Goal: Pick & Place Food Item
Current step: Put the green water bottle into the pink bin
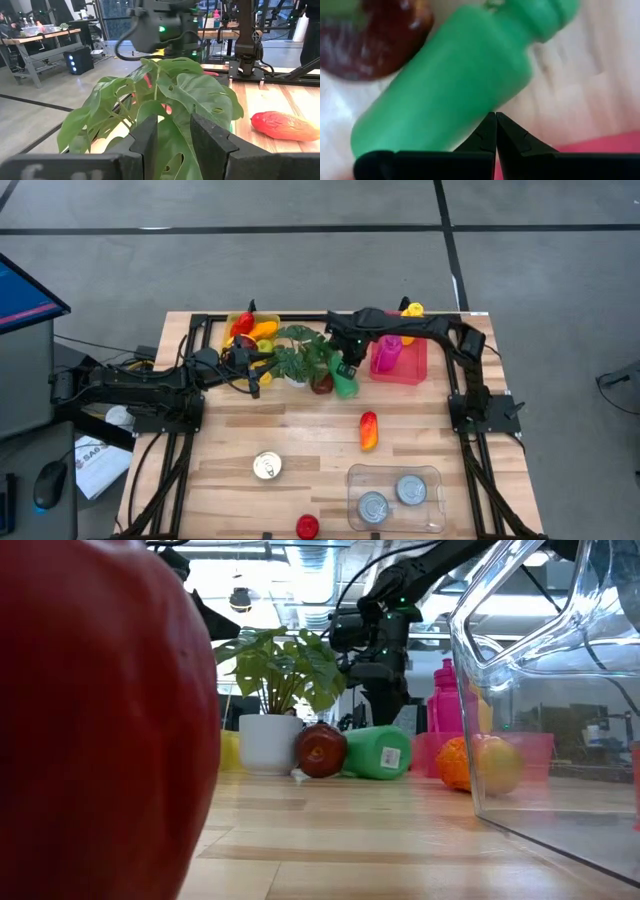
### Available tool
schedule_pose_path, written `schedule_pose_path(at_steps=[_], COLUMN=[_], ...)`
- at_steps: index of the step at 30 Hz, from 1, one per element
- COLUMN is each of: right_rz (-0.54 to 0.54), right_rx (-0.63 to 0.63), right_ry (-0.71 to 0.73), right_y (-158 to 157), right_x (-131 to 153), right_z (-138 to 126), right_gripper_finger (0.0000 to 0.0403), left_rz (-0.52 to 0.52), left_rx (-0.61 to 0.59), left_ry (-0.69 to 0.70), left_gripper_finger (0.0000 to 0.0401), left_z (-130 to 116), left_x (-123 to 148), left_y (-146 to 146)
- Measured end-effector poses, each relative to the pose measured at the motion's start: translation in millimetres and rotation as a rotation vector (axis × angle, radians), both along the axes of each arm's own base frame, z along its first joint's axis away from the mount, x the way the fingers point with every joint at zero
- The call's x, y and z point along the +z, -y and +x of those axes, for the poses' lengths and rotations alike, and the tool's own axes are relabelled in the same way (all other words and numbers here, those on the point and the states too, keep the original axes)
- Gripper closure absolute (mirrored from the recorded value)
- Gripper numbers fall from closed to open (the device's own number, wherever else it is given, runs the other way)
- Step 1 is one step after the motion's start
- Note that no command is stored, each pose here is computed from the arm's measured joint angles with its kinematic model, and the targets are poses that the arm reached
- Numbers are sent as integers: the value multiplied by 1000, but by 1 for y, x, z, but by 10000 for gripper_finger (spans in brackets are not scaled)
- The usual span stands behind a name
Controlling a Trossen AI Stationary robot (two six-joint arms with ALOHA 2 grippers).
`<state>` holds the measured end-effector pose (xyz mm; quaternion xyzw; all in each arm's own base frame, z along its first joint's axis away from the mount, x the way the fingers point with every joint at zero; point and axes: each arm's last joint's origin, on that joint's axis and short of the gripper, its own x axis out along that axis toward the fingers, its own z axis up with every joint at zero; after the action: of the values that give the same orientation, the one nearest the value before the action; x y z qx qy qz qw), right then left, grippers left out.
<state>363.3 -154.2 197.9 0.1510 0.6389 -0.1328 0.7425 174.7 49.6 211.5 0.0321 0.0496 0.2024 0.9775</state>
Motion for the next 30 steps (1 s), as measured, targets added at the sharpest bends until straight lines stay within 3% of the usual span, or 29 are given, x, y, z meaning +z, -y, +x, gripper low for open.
schedule_pose_path(at_steps=[4, 7, 11, 17, 21, 25, 30], right_rz=[23, -27, -186, -243, -235, -148, -83], right_rx=[28, 20, 3, 8, 10, 25, 24], right_ry=[-57, -58, 30, 175, 218, 237, 174], right_y=[-15, -18, -12, 6, 11, 12, 6], right_x=[0, 2, 9, 8, 8, 8, 5], right_z=[-1, 2, 11, 23, 25, 23, 17], right_gripper_finger=[403, 403, 403, 403, 403, 403, 403], left_rz=[0, 0, 0, -2, -3, -3, -3], left_rx=[0, 0, 1, 2, 5, 5, 4], left_ry=[0, 0, 0, 2, 2, 2, 2], left_gripper_finger=[297, 297, 297, 297, 297, 297, 297], left_z=[0, 0, 0, 0, 0, 0, 0], left_x=[0, 0, 0, 0, 0, 0, 0], left_y=[0, 0, 0, 0, 0, 0, 0])
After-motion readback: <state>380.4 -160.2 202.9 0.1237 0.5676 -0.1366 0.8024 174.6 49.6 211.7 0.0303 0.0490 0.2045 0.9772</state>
